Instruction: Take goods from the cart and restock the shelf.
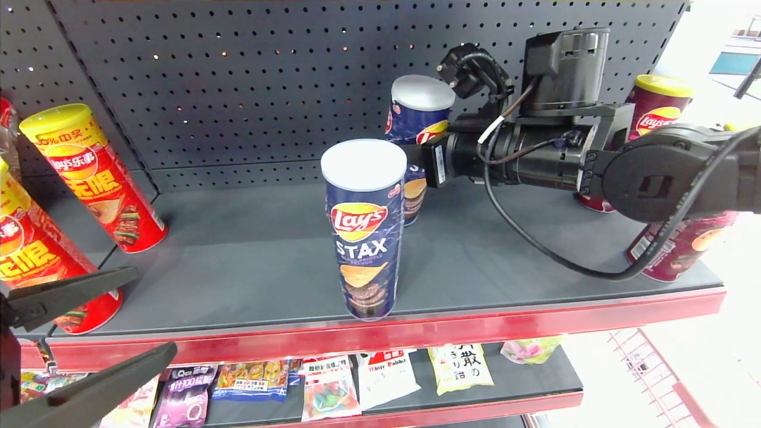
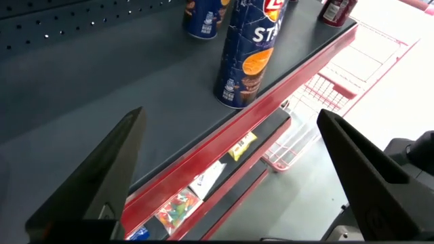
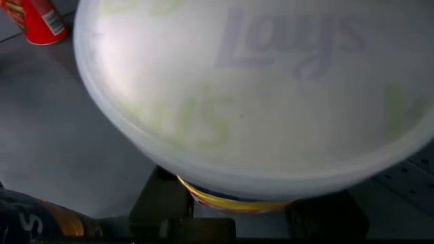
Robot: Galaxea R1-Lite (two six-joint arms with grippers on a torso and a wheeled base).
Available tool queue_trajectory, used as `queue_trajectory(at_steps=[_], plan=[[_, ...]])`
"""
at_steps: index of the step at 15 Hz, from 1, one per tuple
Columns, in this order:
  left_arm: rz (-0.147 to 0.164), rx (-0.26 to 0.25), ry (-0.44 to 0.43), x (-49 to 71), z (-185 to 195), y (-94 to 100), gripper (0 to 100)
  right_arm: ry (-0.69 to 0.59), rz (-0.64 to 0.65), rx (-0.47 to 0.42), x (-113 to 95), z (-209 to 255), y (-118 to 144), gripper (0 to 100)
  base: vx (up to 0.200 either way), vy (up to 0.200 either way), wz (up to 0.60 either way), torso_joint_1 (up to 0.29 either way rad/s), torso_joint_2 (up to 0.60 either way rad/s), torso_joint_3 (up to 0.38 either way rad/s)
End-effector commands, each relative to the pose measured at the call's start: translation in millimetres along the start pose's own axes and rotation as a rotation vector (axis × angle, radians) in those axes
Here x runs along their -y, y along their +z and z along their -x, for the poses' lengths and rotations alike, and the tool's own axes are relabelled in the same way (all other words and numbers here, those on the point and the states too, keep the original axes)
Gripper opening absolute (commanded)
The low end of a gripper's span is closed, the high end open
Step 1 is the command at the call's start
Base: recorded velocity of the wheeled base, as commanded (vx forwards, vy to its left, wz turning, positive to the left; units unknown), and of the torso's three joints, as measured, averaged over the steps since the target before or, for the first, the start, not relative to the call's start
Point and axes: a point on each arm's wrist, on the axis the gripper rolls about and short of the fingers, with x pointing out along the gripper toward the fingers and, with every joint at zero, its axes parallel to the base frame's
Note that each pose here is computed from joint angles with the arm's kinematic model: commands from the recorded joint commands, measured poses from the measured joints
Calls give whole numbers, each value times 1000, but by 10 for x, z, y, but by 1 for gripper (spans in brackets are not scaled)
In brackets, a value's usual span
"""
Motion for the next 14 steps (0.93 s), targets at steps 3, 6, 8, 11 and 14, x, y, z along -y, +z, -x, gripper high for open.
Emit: queue_trajectory(at_steps=[3,6,8,11,14], plan=[[1,-4,3,-5,-10,-1,100,6,-1,-13,-15,-48,-45,0,0,0,0,0,0,0],[0,-5,3,-6,-10,-9,100,9,-2,-20,-19,-54,-68,0,0,0,0,0,0,0],[2,-6,1,-7,-17,-6,100,10,-3,-25,-26,-70,-83,0,0,0,0,0,0,0],[7,-21,0,-7,-15,-57,100,21,-3,-27,-69,-76,-88,100,0,0,0,0,0,0],[7,-22,1,-8,-15,-62,100,20,-3,-29,-77,-59,-90,100,0,0,0,0,0,0]])
